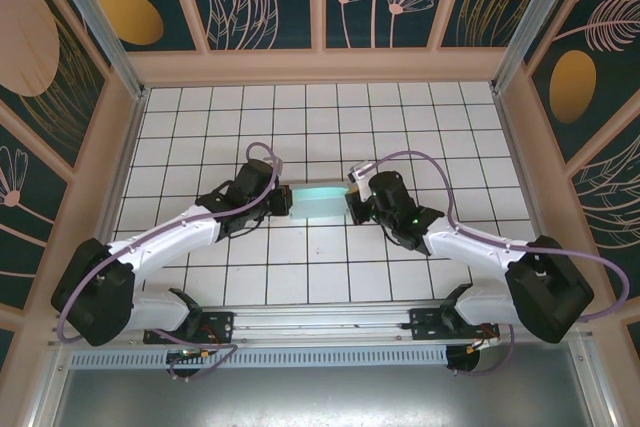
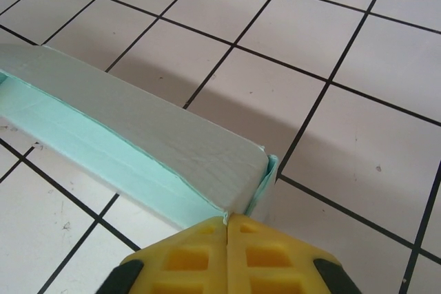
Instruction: Fold the paper box
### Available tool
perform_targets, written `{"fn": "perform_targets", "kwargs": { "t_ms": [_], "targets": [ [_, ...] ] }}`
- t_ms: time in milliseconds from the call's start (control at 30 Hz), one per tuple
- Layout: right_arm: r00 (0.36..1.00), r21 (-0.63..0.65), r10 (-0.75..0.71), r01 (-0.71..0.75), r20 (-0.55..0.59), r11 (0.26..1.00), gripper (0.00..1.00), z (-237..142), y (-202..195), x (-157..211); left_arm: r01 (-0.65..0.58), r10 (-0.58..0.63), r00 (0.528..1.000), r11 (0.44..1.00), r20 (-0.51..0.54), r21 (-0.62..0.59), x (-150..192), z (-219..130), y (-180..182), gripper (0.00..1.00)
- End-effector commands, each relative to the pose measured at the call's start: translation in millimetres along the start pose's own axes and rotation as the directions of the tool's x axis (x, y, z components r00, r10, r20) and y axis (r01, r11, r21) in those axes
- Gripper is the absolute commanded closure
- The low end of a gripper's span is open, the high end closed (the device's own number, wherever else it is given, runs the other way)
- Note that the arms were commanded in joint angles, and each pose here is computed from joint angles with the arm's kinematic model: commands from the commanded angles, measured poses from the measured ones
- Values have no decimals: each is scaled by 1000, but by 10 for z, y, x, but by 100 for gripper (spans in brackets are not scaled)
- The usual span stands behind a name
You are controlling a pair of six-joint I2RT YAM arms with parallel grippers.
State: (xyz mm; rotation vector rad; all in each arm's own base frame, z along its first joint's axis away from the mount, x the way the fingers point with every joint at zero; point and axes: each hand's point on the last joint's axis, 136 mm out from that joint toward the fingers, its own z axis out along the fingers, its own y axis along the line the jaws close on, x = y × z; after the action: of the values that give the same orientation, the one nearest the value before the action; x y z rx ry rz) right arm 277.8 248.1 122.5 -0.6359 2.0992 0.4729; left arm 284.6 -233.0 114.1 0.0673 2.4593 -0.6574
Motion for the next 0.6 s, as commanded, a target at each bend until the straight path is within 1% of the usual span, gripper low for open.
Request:
{"fn": "perform_targets", "kwargs": {
  "t_ms": [0, 33, 133, 233, 333, 433, 500, 567],
  "targets": [
    [999, -89, -13, 16, 34, 996, 71, -104, 212, -161, 13, -15, 987, 1000, -159, -10, 449, 124, 117, 100],
    [998, -96, -13, 18, 54, 995, 62, -139, 227, -233, 14, -16, 987, 1000, -157, -13, 438, 122, 119, 100],
    [993, -106, -9, 21, 118, 994, 43, -261, 252, -418, 12, -13, 989, 1000, -149, -10, 410, 119, 105, 100],
    [983, -106, 22, -3, 181, 994, 30, -375, 234, -590, 6, -8, 989, 1000, -147, -9, 396, 129, 96, 100],
    [969, -115, 117, -93, 216, 989, 26, -417, 159, -759, 0, -1, 988, 1000, -155, -8, 406, 149, 94, 100],
    [949, -89, 237, -223, 207, 971, 25, -359, 8, -859, -5, 5, 988, 1000, -152, 2, 390, 152, 69, 100],
    [934, -70, 324, -316, 154, 946, 25, -257, -77, -842, -8, 9, 989, 1000, -150, 7, 379, 153, 58, 98],
    [927, -37, 365, -363, 88, 931, 25, -134, -121, -785, -11, 13, 989, 1000, -149, 10, 377, 155, 49, 97]
  ]
}}
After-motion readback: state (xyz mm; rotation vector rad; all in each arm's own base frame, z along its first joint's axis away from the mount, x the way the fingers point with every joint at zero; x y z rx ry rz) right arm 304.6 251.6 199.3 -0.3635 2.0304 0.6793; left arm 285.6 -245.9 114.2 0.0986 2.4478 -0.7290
